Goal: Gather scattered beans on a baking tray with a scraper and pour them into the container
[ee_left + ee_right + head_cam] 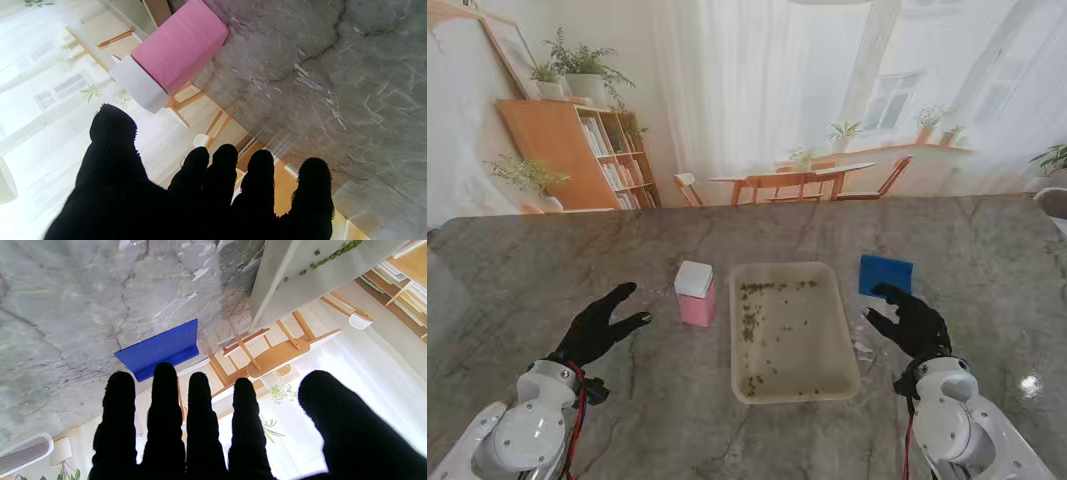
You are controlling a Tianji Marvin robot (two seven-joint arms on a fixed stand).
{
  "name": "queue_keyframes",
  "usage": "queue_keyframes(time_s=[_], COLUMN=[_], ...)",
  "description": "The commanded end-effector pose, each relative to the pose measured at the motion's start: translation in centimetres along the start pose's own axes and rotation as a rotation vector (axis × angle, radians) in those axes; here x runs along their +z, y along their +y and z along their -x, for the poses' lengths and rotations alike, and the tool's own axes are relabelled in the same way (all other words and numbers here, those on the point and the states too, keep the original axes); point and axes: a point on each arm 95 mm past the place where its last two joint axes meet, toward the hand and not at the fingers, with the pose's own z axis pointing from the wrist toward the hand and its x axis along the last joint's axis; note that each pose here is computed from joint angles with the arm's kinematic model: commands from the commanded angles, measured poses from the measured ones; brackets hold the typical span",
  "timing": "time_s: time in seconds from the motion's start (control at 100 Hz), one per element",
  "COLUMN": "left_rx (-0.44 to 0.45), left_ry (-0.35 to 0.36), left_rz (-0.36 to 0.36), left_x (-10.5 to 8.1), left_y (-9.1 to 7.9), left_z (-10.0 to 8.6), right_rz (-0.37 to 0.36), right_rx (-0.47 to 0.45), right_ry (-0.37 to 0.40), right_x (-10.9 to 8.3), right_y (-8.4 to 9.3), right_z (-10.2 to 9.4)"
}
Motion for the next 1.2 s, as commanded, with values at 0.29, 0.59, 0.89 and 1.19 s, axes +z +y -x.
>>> queue_keyframes(time_s=[0.29, 0.59, 0.89, 1.19], left_rx=[-0.004, 0.018, 0.063, 0.074], left_ry=[0.006, 0.019, -0.002, -0.028], left_rz=[0.016, 0.005, 0.049, 0.177], left_x=[-0.2, -0.1, 0.6, 3.3], left_y=[0.3, 0.2, 0.2, 0.5], left_z=[-0.1, 0.0, 0.8, 2.5], right_rz=[-0.016, -0.020, -0.035, -0.043], right_rx=[0.020, 0.029, 0.031, 0.042], right_ry=[0.008, 0.019, 0.038, 0.029], right_x=[0.1, 0.6, 0.5, 0.7], right_y=[-0.5, -0.6, -0.7, -0.7], right_z=[-0.2, -0.6, -1.0, -1.0])
